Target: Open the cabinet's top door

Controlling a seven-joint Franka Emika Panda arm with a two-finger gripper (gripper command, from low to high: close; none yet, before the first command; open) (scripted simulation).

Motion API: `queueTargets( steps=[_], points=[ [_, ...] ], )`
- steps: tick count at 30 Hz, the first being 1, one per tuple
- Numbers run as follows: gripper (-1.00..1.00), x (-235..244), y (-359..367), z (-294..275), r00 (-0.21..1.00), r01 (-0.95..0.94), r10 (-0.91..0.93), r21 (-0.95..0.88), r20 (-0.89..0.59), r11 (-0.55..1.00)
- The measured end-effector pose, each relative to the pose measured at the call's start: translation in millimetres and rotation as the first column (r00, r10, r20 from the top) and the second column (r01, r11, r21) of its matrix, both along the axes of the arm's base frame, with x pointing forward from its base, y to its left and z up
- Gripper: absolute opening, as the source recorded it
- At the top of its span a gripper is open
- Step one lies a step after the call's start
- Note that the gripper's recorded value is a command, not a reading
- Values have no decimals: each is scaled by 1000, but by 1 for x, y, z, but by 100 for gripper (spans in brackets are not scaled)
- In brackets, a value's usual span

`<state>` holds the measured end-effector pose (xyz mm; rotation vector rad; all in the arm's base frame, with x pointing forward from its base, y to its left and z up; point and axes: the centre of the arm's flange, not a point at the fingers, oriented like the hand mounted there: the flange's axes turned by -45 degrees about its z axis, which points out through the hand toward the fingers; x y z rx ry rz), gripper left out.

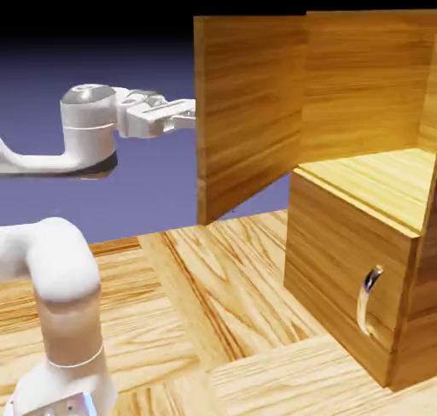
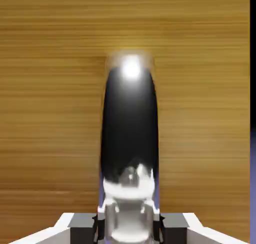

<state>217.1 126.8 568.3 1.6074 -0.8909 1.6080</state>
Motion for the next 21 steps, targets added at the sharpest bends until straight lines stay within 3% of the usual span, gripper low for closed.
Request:
queueTargets(
  steps=[20,21],
  points=[
    [-100,14,188,0,881,473,-473,0,0,881],
    [100,16,194,0,873,488,-488,1,0,873]
  ],
)
